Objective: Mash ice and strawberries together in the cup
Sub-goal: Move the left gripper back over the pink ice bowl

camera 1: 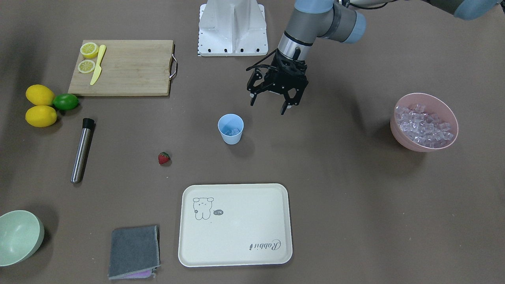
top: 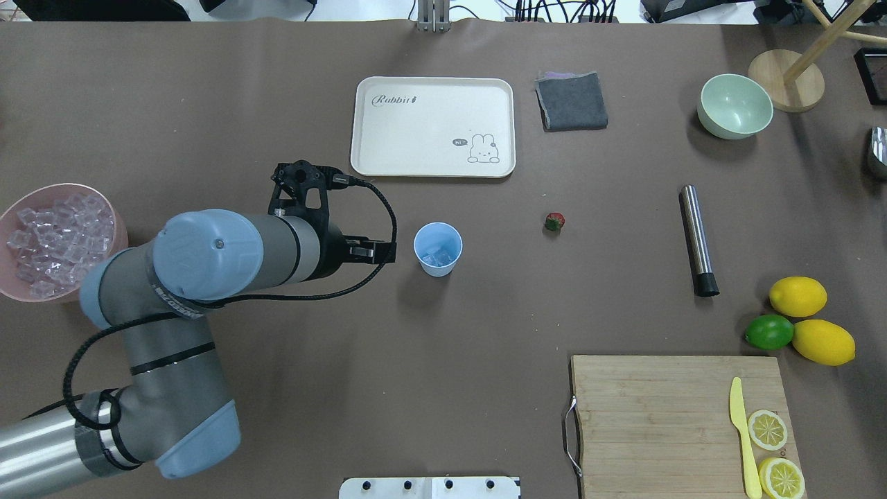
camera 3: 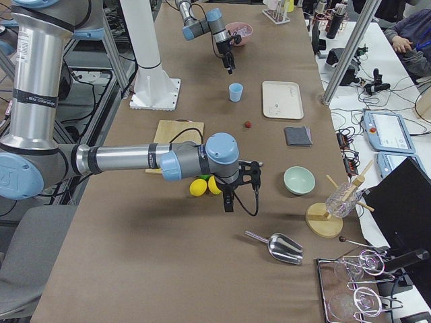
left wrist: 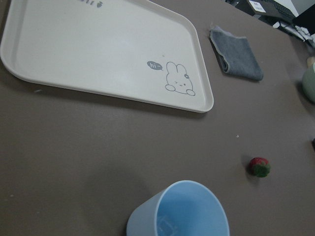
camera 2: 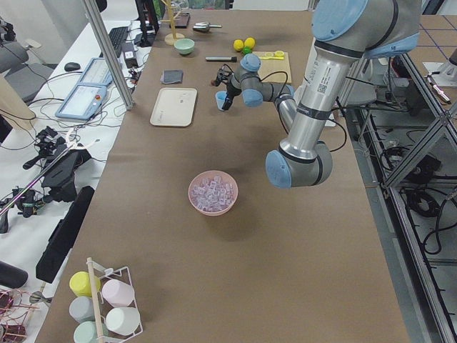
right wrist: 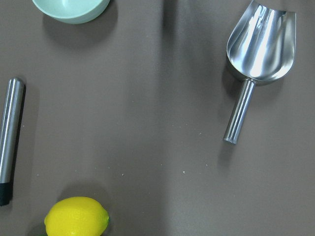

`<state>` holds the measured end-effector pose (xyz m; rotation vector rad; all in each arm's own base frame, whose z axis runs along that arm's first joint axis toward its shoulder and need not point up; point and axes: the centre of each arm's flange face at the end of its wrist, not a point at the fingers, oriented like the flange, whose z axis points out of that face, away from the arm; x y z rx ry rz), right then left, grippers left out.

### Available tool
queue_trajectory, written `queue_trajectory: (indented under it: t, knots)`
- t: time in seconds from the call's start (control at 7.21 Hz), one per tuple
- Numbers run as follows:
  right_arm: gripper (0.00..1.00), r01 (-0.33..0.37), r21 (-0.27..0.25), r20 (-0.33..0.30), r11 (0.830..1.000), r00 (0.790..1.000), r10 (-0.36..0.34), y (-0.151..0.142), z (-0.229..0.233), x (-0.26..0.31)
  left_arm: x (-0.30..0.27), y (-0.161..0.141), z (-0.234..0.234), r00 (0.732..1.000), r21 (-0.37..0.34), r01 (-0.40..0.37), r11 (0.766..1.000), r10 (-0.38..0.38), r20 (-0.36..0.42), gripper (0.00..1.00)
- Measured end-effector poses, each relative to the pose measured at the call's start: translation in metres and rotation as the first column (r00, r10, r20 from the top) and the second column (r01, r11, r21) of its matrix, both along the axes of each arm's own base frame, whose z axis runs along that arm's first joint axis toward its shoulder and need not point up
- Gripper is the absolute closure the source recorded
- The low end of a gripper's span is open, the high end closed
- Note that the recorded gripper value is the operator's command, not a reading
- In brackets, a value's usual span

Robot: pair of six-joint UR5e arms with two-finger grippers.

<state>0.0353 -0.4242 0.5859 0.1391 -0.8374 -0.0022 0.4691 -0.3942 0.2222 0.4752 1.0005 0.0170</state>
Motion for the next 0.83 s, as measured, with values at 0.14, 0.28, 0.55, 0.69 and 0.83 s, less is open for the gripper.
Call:
queue_trajectory:
  t: [0.14, 0.28, 0.55, 0.69, 0.83]
  knots:
    - [0.00, 0.000, 0.001, 0.000, 1.000, 1.000, 0.000, 0.000, 0.000, 0.000, -0.027, -0.011, 0.016, 0.996, 0.016, -0.047, 0.999, 0.046, 0.075, 0.00]
    - [0.00, 0.002, 0.002, -0.001, 1.000, 1.000, -0.002, 0.000, 0.001, 0.000, -0.068, -0.029, 0.042, 0.987, 0.013, -0.104, 0.994, 0.102, 0.125, 0.00]
    - [0.00, 0.005, 0.006, -0.002, 1.000, 1.000, -0.005, 0.000, 0.002, 0.000, -0.164, -0.049, 0.108, 0.960, 0.035, -0.191, 0.981, 0.180, 0.216, 0.00]
    - [0.00, 0.006, 0.006, -0.002, 1.000, 1.000, -0.006, 0.000, 0.002, 0.000, -0.211, -0.051, 0.148, 0.942, 0.054, -0.233, 0.971, 0.212, 0.259, 0.00]
    - [0.00, 0.007, 0.008, -0.003, 1.000, 1.000, -0.007, 0.000, 0.002, 0.000, -0.249, -0.048, 0.189, 0.930, 0.069, -0.267, 0.961, 0.238, 0.281, 0.00]
